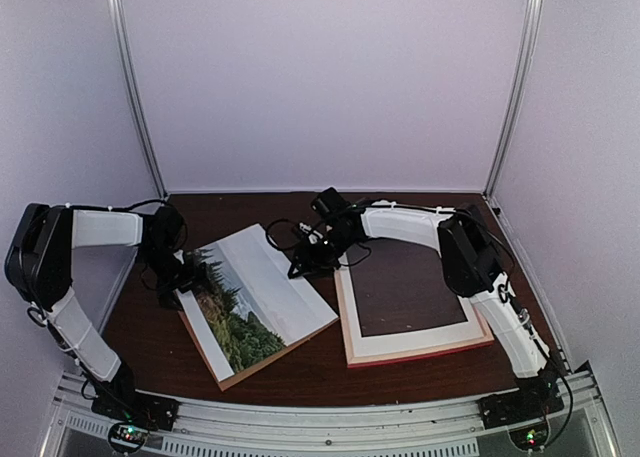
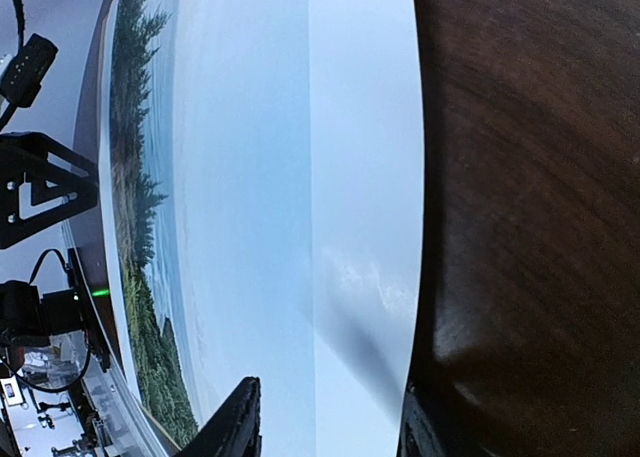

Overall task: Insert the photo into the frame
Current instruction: Move the photo to the center of the board, then pick up the photo from the backboard.

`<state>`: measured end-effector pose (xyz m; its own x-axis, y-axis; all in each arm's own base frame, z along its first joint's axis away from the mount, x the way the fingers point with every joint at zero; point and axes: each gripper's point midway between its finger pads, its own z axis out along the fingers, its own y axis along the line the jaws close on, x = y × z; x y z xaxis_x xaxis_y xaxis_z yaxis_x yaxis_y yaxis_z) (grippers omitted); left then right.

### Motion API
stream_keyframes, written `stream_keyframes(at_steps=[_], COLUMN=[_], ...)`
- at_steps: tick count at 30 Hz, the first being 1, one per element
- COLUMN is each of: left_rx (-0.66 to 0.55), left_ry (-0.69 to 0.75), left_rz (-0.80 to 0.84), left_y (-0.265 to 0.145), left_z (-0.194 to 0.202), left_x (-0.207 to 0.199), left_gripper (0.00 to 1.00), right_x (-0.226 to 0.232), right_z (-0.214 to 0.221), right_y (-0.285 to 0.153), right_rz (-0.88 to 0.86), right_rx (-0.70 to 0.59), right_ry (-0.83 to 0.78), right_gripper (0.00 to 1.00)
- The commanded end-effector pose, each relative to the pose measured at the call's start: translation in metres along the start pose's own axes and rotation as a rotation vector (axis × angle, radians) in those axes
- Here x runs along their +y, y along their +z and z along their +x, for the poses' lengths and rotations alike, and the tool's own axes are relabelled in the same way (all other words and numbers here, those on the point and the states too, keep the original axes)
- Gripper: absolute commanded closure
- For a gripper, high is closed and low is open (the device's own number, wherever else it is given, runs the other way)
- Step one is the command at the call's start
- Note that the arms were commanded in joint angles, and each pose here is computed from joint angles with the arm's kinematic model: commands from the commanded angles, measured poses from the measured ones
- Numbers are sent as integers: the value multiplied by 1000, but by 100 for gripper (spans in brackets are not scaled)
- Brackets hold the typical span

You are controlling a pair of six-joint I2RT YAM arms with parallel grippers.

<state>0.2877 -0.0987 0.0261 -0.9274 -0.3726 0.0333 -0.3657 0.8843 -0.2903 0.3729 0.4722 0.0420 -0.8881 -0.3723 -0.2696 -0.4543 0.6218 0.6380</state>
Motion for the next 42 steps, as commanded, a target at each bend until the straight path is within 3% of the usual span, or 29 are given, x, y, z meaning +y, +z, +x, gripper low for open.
stream_keyframes(at_steps=[1,12,32,42], left_rx=[-202,-213,-235,-306], left_ry=[160,164,169,178], left_rz=[142,114,76,80], left_y=[18,20,17,-9], left_z=[-54,-59,-63,-73], left_x=[-42,-39,-33,-41], left_gripper=[7,8,8,5], right_x=[5,5,13,19], right_z=[-8,-18,-30,-46], right_y=[-15,-29,-50,-102], right_rz=[-12,-13,-8,56], right_rx=[-28,-58,-92,-167], right_ry=[4,-4,-26,-72], right_gripper=[54,66,100,100])
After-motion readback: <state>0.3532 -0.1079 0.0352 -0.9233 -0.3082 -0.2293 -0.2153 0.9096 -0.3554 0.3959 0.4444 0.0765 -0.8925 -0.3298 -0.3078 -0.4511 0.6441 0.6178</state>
